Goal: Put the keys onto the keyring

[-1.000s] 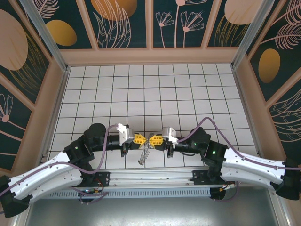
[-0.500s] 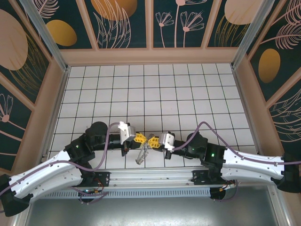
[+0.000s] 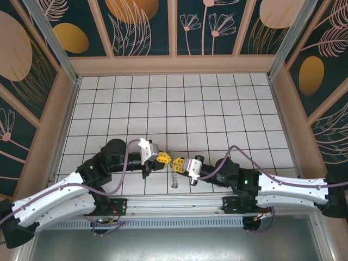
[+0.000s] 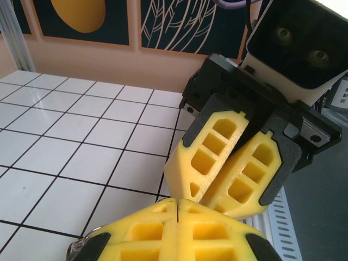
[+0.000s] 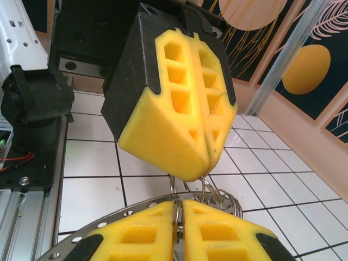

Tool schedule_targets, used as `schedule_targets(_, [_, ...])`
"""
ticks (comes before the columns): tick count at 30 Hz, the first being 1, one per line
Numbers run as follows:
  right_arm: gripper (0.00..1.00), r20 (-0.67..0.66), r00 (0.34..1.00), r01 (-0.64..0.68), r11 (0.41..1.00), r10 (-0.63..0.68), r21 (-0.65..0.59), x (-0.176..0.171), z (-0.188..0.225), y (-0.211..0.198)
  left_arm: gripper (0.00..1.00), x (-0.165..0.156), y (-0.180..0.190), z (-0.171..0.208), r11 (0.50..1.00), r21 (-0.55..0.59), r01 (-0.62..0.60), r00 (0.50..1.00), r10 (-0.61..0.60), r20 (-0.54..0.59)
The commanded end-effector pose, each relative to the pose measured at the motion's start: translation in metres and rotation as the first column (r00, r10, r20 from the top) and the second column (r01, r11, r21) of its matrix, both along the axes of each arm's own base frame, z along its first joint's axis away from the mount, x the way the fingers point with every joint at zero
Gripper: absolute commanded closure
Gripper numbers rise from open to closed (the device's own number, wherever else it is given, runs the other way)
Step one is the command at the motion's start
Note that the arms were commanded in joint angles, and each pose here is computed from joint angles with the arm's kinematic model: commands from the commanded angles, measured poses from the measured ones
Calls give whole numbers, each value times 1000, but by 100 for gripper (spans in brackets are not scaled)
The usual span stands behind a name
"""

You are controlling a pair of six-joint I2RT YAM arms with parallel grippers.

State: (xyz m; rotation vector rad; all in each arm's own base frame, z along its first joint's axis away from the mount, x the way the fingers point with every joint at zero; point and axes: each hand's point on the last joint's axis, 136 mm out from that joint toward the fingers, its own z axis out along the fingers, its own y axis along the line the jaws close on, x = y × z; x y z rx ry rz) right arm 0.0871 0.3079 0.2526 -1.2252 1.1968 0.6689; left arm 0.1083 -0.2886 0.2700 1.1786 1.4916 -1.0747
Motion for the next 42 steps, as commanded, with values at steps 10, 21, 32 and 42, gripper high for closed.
schedule_targets(10, [82, -54, 999, -1, 998, 4, 59, -4, 7, -7, 100, 4, -3, 38, 994, -107, -5, 998, 12, 64])
schedule_targets(21, [83, -142, 990, 41, 972, -8, 230, -4, 36, -38, 100, 2, -2, 36, 993, -114, 0, 997, 8, 73])
schedule_targets(32, [88, -237, 968, -42, 987, 78, 153, 0, 22, -15, 100, -9, -1, 34, 991, -121, 49, 997, -41, 73])
schedule_targets(42, [88, -192, 969, -117, 972, 157, 203, -9, 37, -13, 100, -10, -1, 30, 992, -111, 60, 996, -52, 69])
